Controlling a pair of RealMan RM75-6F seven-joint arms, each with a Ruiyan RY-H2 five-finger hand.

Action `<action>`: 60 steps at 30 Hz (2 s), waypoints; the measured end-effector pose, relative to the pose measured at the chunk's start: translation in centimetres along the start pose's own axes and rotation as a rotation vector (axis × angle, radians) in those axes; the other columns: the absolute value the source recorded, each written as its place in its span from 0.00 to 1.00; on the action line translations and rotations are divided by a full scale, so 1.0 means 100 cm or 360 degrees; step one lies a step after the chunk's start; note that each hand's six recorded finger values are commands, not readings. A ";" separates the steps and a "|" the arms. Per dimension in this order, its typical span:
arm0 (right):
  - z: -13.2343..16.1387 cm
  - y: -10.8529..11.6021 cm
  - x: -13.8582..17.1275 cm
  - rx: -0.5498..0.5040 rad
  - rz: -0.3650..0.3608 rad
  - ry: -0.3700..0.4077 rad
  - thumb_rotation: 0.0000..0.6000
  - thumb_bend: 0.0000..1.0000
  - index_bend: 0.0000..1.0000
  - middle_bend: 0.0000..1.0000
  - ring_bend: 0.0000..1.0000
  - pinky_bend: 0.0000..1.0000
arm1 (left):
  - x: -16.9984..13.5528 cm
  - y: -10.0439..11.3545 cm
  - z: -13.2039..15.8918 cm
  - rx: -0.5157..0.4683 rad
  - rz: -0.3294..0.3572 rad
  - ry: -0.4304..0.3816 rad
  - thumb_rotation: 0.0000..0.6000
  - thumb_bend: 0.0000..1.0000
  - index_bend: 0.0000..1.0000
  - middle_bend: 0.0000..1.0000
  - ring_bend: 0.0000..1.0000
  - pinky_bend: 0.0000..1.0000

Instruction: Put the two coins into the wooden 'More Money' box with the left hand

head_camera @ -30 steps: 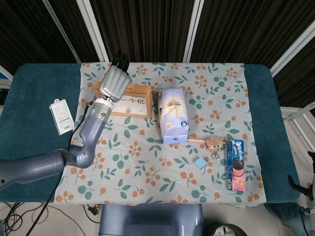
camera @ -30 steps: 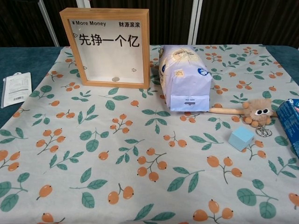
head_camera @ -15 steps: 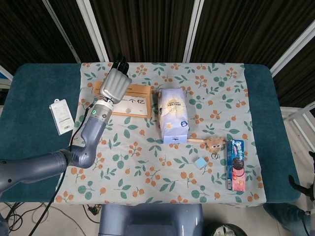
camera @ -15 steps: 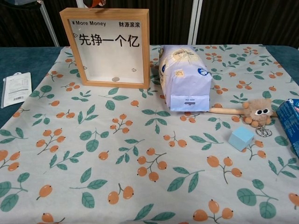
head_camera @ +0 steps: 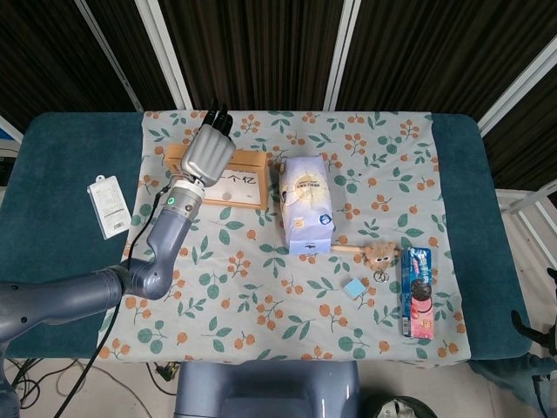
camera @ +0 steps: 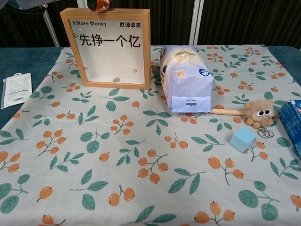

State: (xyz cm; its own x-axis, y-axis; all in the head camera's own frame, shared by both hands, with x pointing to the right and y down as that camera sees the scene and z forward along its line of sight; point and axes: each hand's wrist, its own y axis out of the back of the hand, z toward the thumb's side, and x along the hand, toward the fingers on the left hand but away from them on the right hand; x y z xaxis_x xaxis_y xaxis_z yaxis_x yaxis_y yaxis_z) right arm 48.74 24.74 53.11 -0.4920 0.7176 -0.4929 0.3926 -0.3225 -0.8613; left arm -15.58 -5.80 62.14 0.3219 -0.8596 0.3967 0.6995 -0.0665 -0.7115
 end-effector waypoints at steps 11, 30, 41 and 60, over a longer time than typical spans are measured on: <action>0.000 0.000 0.000 0.0002 0.0006 -0.0004 1.00 0.37 0.12 0.08 0.06 0.00 | -0.001 -0.001 0.001 0.0006 -0.0002 -0.0001 1.00 0.56 0.67 0.13 0.00 0.00; -0.001 0.000 0.000 -0.0004 0.0002 -0.0007 1.00 0.37 0.13 0.08 0.06 0.00 | 0.001 -0.004 0.005 0.0009 -0.0009 -0.0008 1.00 0.56 0.67 0.13 0.00 0.00; 0.000 0.000 0.000 -0.0003 0.0000 -0.0006 1.00 0.37 0.12 0.08 0.06 0.00 | 0.000 -0.001 0.007 0.0022 0.0005 -0.0017 1.00 0.53 0.55 0.12 0.00 0.00; 0.000 0.000 0.000 -0.0003 -0.0001 -0.0014 1.00 0.37 0.12 0.08 0.06 0.00 | -0.001 0.004 0.005 0.0009 0.0015 -0.0005 1.00 0.38 0.47 0.11 0.00 0.00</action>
State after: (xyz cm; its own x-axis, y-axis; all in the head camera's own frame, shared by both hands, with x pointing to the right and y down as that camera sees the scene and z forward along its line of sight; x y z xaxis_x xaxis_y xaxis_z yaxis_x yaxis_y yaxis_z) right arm 48.81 24.74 53.10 -0.4988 0.7124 -0.4936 0.3936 -0.3212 -0.8613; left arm -15.04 -5.53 62.14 0.3303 -0.8586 0.3920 0.7002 -0.0557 -0.7118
